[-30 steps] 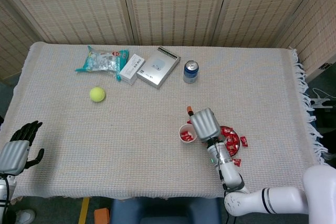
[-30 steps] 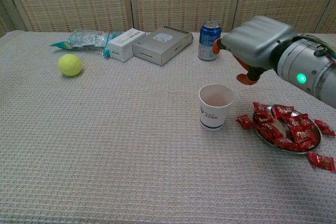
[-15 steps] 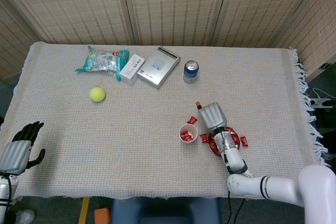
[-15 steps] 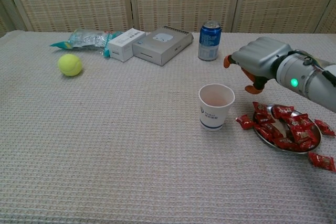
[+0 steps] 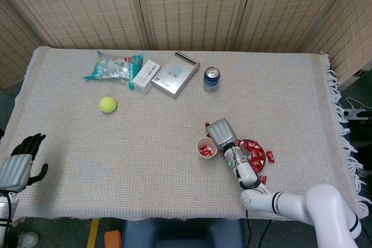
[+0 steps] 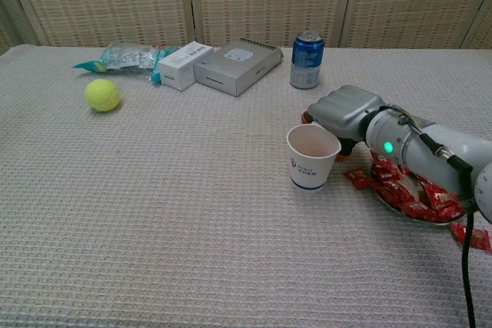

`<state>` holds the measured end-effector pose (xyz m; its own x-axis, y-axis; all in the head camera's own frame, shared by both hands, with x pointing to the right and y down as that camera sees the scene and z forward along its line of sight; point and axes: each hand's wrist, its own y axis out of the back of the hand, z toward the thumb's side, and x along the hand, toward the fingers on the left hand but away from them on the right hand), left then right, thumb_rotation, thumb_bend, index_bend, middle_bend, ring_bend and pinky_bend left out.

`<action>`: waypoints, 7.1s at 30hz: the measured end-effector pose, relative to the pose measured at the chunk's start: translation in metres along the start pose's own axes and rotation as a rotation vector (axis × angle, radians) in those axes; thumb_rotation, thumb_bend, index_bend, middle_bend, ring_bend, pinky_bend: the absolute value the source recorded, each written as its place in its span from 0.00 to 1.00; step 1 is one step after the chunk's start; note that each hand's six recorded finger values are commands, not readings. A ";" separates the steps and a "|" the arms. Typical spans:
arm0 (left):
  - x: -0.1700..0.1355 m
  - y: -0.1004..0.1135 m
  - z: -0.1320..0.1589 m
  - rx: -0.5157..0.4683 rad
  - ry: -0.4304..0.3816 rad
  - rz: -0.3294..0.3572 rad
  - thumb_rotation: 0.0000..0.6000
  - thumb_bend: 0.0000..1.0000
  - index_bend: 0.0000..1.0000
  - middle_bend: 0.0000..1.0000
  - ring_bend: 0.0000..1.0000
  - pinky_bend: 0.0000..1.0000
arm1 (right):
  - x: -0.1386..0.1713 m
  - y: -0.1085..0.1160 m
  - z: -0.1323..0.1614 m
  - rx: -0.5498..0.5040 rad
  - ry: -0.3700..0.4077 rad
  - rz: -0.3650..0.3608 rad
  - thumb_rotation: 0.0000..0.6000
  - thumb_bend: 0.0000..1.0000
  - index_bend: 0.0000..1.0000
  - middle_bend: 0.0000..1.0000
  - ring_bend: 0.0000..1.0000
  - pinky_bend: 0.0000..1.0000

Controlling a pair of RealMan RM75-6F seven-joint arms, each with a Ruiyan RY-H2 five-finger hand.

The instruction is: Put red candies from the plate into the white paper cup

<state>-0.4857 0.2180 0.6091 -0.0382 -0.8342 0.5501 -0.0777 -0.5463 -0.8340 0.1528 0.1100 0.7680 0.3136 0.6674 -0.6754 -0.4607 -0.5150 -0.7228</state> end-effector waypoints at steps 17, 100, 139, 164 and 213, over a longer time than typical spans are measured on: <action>0.000 0.000 0.000 0.004 0.001 0.001 1.00 0.45 0.00 0.00 0.00 0.16 | -0.004 0.005 0.006 -0.008 -0.010 -0.051 1.00 0.29 0.56 0.76 0.78 1.00; -0.002 -0.013 0.011 0.050 -0.009 -0.024 1.00 0.45 0.00 0.00 0.00 0.17 | 0.211 -0.078 -0.098 -0.058 0.086 0.062 1.00 0.24 0.45 0.76 0.74 1.00; -0.002 -0.013 0.010 0.046 -0.010 -0.028 1.00 0.45 0.00 0.00 0.00 0.18 | 0.192 -0.053 -0.079 -0.158 0.100 -0.045 1.00 0.24 0.58 0.76 0.76 1.00; 0.000 -0.010 0.004 0.034 0.005 -0.028 1.00 0.45 0.00 0.00 0.00 0.18 | 0.083 0.076 -0.005 -0.299 0.157 -0.123 1.00 0.24 0.57 0.76 0.77 1.00; 0.001 -0.023 0.012 0.078 -0.002 -0.057 1.00 0.45 0.00 0.00 0.00 0.19 | 0.152 -0.092 -0.138 -0.142 -0.113 0.163 1.00 0.20 0.34 0.76 0.76 1.00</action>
<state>-0.4719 0.2286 0.6286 -0.0337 -0.8017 0.5968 -0.0019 -0.5971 -0.8022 0.3572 0.1845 0.7112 0.1457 0.6214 -0.7698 -0.3733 -0.6861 -0.6244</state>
